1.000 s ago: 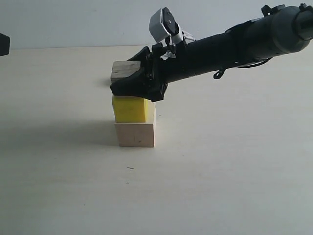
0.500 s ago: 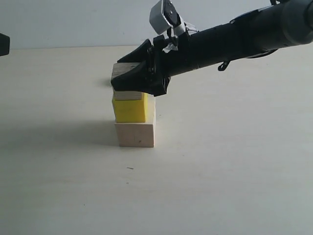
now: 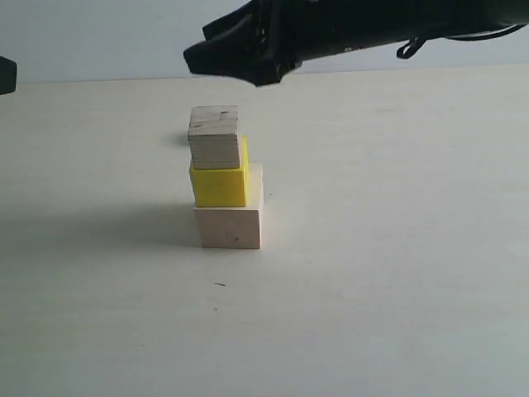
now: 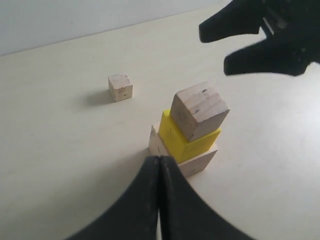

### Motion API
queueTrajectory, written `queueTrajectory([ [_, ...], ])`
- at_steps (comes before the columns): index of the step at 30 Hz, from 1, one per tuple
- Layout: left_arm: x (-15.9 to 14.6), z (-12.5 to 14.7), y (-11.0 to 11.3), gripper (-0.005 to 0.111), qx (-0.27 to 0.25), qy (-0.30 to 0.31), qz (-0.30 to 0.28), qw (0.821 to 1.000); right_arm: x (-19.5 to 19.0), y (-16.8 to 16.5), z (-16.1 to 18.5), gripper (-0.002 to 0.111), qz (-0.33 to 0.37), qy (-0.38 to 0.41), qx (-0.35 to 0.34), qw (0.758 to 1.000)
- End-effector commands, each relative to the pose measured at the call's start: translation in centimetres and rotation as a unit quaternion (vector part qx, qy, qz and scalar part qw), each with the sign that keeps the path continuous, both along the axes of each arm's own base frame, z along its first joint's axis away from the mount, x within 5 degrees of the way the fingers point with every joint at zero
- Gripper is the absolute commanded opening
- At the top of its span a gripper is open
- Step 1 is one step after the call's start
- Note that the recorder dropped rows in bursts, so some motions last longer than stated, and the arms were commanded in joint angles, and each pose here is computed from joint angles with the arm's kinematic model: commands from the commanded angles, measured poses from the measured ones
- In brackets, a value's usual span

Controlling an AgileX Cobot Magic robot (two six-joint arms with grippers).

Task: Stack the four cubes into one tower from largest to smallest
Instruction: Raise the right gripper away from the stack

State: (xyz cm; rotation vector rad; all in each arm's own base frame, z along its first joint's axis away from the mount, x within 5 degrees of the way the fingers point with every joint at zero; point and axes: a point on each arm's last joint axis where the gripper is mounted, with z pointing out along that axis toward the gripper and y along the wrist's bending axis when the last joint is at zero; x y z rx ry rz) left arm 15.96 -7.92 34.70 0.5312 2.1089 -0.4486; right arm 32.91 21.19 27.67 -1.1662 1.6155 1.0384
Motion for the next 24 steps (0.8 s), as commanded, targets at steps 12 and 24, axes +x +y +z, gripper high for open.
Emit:
queueTrajectory([
  [12, 0.6, 0.5, 0.4, 0.0, 0.014, -0.05, 0.018, 0.998, -5.7, -4.4, 9.7, 0.0, -0.151, 0.021, -0.028, 0.988],
  [24, 7.1, -1.8, -0.3, 0.0, 0.0, -0.041, 0.084, 0.996, -13.2, -8.4, 8.0, 0.0, -0.235, 0.052, 0.0, 0.971],
])
